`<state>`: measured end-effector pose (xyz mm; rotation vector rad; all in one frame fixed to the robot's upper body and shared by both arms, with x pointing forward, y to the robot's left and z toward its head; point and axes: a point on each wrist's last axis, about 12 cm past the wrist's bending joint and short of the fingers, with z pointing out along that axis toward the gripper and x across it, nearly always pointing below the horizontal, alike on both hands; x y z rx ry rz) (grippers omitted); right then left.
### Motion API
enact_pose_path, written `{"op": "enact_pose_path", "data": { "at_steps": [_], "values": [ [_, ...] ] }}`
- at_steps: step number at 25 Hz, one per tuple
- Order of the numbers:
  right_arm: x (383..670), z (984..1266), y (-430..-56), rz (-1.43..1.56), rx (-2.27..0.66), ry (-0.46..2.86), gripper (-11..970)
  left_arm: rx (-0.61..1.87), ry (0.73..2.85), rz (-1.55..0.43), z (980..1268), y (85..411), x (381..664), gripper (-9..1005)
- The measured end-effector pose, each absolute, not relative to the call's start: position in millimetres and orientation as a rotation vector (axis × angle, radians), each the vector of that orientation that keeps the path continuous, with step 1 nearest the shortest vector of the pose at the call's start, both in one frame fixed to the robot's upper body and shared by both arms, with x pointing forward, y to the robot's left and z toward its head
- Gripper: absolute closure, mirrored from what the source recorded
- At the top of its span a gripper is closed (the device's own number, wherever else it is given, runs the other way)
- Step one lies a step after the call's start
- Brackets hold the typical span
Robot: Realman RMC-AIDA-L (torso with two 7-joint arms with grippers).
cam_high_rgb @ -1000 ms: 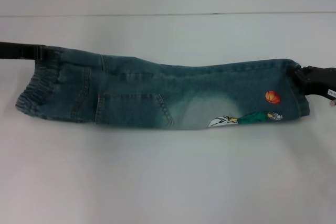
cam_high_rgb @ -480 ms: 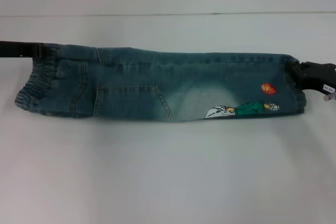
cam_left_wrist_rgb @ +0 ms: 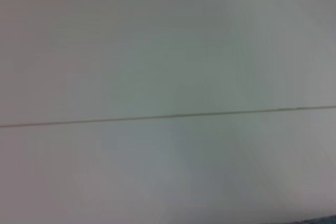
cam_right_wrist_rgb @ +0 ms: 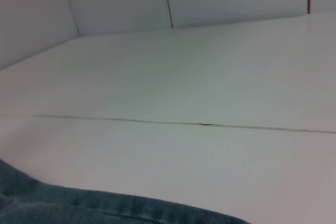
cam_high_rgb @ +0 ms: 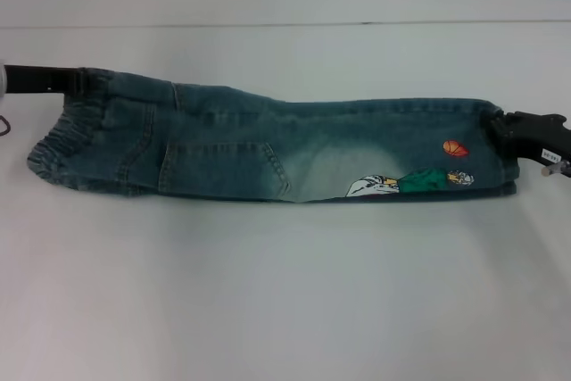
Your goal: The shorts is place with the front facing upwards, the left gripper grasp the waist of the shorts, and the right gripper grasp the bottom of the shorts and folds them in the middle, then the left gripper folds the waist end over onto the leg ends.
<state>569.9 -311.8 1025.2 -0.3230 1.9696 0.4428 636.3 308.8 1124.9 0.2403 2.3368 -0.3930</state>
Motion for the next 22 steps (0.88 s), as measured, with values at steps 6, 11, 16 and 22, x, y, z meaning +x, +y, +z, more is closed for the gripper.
{"op": "enact_pose_path", "data": {
  "at_steps": [6,11,16,22],
  "values": [
    [569.8,1023.3,-308.8,0.437,-0.337,1.973,900,0.254,2.34,-0.379,1119.9,302.0,639.3,945],
    [569.6,1022.7,-307.7,0.439,-0.342,1.973,897,0.254,2.332,-0.366,1120.5,301.9,640.9,945],
    [569.2,1022.3,-307.6,0.438,-0.339,1.971,894,0.272,2.335,-0.352,1120.3,301.7,641.4,945],
    [567.9,1021.9,-306.3,0.449,-0.348,1.97,890,0.281,2.34,-0.349,1118.7,301.7,640.2,944]
  ]
}}
